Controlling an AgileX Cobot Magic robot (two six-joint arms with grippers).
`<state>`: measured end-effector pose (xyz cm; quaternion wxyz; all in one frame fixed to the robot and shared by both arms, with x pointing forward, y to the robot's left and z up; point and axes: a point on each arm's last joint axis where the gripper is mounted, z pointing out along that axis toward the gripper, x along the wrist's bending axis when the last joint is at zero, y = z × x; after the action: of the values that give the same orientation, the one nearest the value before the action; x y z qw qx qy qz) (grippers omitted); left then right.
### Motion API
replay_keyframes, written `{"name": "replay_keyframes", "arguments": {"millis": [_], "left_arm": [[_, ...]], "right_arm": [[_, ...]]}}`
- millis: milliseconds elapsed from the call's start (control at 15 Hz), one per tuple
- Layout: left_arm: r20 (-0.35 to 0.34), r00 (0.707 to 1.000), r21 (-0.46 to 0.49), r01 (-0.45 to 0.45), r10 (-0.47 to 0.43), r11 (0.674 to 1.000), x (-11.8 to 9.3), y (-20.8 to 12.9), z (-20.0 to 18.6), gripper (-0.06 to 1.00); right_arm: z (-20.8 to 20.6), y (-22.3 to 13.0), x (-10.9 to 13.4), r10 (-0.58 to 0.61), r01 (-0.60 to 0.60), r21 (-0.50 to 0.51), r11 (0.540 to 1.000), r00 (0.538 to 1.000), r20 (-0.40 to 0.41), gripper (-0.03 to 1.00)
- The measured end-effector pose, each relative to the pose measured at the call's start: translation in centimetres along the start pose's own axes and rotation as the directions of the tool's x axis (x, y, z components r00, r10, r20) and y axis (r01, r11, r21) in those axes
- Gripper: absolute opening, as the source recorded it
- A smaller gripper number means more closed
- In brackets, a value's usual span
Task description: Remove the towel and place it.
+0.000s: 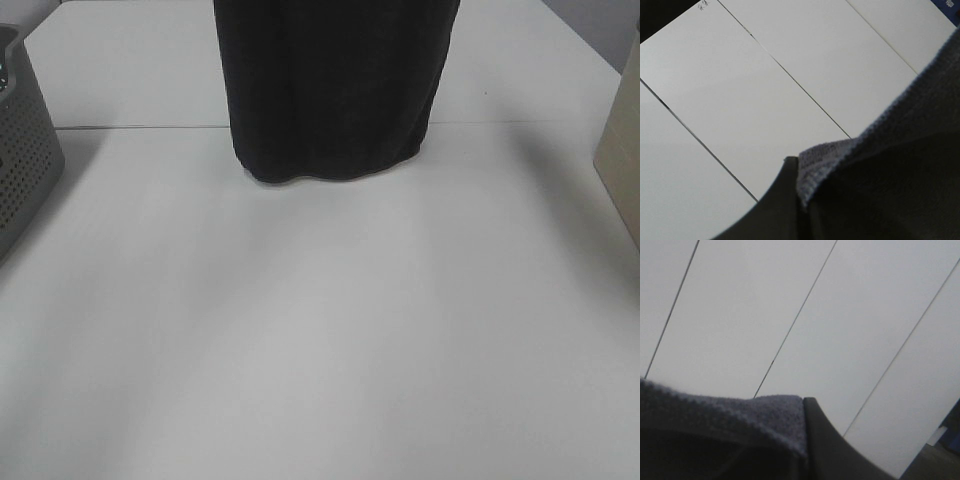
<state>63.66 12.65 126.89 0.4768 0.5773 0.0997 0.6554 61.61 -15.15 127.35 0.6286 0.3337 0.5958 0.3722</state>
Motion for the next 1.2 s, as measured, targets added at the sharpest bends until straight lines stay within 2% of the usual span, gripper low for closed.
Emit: {"name": "replay_keyframes", "arguments": {"millis": [267, 400, 733, 933, 1200], "left_arm": [[-0.026, 1.0, -0.071, -0.014, 0.012, 0.997, -0.8, -4.6, 1.7, 0.0], [-0.023, 1.0, -0.066, -0.014, 0.013, 0.998, -1.4, -6.1, 2.3, 0.0], [-0.087, 0.996, -0.129, -0.034, 0.023, 0.991, -0.9, -6.6, 4.7, 0.0], [-0.154, 0.988, -0.17, -0.057, 0.031, 0.984, -0.2, -6.4, 6.2, 0.0], [-0.157, 0.987, -0.149, -0.056, 0.032, 0.987, -0.3, -6.8, 6.5, 0.0]], "right_arm": [[3.1, -0.4, 2.5, -0.008, 0.007, -0.046, 0.999, 1.0, -0.029, 0.01], [3.8, -0.6, 3.2, -0.01, 0.008, -0.056, 0.998, 0.999, -0.037, 0.01], [4.4, -0.7, 2.2, -0.013, 0.007, -0.124, 0.992, 0.999, -0.049, 0.01], [5.3, -1.3, 0.7, 0.05, -0.064, -0.196, 0.979, 0.996, -0.074, 0.01], [6.2, -2.1, 1.6, 0.063, -0.085, -0.203, 0.975, 0.992, -0.109, 0.01]]}}
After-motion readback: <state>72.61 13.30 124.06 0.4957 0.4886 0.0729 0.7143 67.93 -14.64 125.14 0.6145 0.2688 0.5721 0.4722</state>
